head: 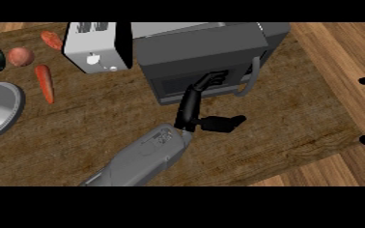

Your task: Pick up the milk, place it into the microwave and close the microwave

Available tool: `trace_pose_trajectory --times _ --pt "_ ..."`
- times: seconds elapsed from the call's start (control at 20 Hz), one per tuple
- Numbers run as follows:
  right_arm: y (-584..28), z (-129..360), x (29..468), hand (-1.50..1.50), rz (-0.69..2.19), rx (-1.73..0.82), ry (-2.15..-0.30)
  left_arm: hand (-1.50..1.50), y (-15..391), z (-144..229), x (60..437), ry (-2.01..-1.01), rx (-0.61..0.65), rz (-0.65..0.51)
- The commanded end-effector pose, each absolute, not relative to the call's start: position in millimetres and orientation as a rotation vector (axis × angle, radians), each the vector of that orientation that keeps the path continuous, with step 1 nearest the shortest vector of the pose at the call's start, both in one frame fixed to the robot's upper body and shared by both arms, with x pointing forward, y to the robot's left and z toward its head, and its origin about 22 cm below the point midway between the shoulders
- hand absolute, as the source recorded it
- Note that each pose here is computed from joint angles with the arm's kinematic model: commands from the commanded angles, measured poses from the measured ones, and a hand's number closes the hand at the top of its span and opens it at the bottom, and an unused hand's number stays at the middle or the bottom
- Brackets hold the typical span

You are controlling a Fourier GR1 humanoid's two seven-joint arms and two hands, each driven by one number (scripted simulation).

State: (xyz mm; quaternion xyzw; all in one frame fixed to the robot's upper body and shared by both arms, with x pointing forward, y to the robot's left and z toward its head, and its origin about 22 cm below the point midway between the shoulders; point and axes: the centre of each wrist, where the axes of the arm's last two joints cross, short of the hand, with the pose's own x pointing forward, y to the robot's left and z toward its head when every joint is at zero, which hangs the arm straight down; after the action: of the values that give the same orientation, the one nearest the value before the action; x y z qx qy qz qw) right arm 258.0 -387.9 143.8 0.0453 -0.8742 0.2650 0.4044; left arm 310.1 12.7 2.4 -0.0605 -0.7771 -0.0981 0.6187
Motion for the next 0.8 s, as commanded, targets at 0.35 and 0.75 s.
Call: trace_pose_trajectory --times 0.35,0.75 --pt "-392 186 270 1.5 0.804 -0.093 -2.292 -1.5 11 28 335 -1.795 -0.089 -0.041" --pt "-388 194 278 1.5 0.823 -0.119 -2.308 -1.5 8 31 338 -1.814 -0.089 -0.026"
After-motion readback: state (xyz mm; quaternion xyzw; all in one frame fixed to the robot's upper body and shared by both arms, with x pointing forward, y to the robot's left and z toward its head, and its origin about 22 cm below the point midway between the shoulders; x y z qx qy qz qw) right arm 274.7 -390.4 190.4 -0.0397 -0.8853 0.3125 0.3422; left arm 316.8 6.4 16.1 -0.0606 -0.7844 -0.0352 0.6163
